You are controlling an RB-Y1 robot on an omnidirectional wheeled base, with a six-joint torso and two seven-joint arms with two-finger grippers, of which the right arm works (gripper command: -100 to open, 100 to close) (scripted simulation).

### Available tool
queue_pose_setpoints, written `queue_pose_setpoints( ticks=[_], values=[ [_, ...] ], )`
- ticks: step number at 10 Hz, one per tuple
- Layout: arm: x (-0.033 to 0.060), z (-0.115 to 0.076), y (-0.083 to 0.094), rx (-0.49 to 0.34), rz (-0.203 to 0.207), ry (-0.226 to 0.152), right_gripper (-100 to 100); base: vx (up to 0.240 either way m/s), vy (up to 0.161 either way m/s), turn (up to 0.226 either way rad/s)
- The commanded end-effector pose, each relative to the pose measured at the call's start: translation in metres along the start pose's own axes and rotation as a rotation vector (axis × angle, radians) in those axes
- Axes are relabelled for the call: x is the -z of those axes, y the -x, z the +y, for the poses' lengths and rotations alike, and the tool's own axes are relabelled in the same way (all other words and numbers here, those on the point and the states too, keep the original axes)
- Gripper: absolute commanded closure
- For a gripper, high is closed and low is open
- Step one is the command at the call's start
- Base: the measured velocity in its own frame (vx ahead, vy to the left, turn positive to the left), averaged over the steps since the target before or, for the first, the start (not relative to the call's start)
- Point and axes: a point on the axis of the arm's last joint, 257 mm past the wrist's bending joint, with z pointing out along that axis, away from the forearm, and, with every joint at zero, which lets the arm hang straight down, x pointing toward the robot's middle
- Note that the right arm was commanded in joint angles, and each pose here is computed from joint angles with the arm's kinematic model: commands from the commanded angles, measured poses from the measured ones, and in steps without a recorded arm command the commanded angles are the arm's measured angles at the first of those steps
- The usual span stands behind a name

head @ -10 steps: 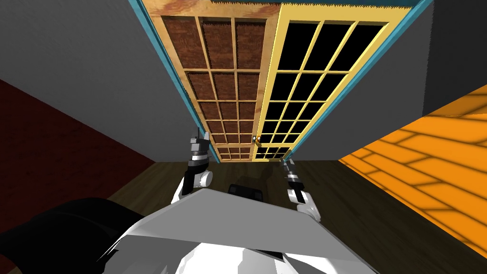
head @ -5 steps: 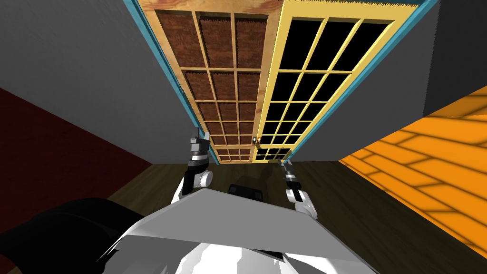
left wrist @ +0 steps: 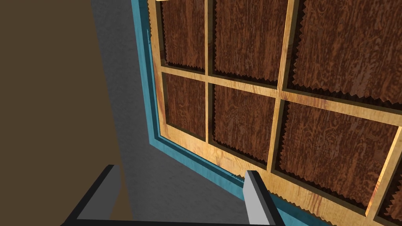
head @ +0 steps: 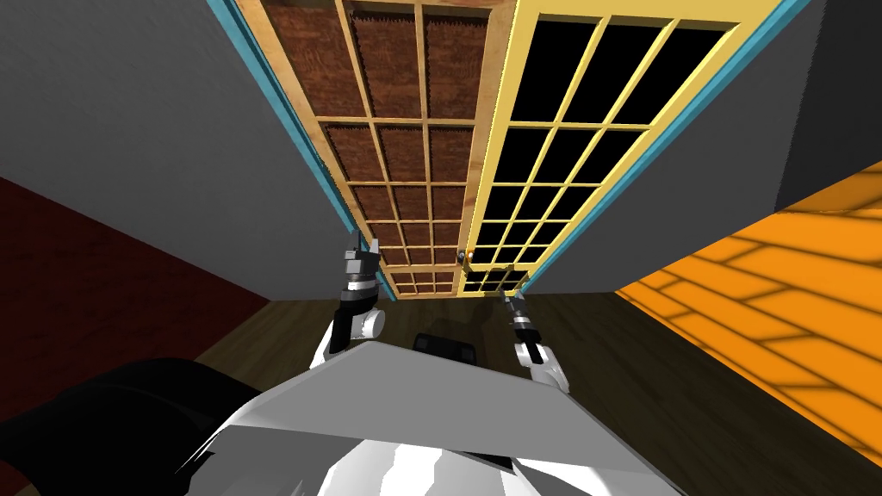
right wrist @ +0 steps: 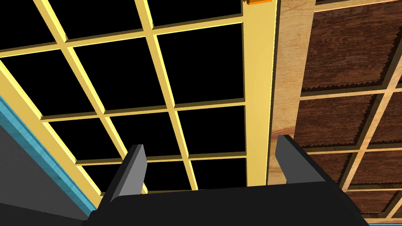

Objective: Pull the door open

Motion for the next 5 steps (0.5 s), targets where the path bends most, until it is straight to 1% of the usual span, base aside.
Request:
queue_pose_setpoints(
  ticks=[1, 2, 3, 5],
  values=[
    [-0.0015, 0.006, -0.009, 0.018, 0.017, 0.009, -100, 0.102, 0.039, -0.018],
    [-0.0015, 0.009, -0.014, 0.027, 0.027, 0.015, -100, 0.096, 0.038, -0.018],
    [-0.0015, 0.016, -0.025, 0.044, 0.046, 0.027, -100, 0.124, 0.034, -0.025],
    [-0.0015, 0.023, -0.034, 0.056, 0.062, 0.040, -100, 0.132, 0.045, -0.016]
  ],
)
